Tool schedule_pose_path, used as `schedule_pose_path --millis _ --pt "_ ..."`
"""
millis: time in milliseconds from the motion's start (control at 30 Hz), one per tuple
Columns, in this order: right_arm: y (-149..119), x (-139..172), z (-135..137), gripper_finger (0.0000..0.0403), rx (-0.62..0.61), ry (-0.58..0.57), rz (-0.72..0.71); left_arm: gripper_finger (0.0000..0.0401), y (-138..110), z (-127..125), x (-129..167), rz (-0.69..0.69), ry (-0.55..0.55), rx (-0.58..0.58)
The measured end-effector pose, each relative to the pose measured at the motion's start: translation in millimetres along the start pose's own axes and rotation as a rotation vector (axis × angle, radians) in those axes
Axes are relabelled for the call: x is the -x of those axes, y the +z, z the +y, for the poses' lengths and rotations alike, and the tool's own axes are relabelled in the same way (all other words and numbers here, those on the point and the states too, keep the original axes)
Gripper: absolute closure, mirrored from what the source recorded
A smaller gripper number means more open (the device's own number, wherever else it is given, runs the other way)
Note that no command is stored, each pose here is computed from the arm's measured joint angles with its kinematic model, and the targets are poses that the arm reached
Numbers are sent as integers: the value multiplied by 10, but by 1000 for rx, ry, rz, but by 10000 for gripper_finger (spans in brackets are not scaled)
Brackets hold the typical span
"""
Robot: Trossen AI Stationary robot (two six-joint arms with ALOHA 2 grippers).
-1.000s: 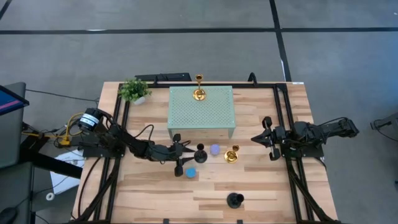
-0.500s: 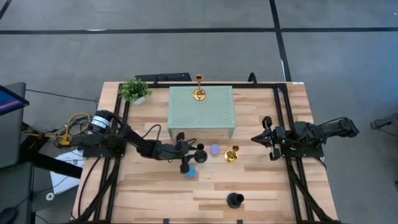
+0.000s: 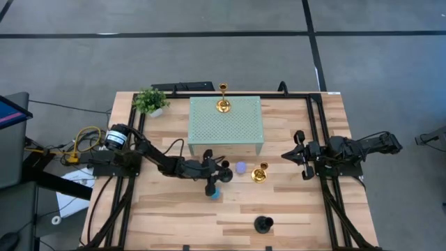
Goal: Pick & Place candle stick holders
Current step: Put the top left black candle holder on the shelf
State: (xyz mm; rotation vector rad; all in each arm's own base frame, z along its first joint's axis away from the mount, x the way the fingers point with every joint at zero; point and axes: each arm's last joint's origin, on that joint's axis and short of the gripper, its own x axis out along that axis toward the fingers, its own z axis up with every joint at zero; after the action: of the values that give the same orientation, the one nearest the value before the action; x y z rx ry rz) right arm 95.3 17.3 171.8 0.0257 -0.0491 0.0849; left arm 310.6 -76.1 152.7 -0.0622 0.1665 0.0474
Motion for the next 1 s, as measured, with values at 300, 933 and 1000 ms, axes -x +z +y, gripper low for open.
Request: schedule_pose_path --millis 300,933,1000 --pt "0 0 0 403 0 0 0 385 1 3 -1 -1 3 1" --pt "0 0 0 403 1 0 0 388 72 -268 204 6 150 -78" --pt "0 0 0 403 1 0 0 388 171 -290 272 -16 173 -80"
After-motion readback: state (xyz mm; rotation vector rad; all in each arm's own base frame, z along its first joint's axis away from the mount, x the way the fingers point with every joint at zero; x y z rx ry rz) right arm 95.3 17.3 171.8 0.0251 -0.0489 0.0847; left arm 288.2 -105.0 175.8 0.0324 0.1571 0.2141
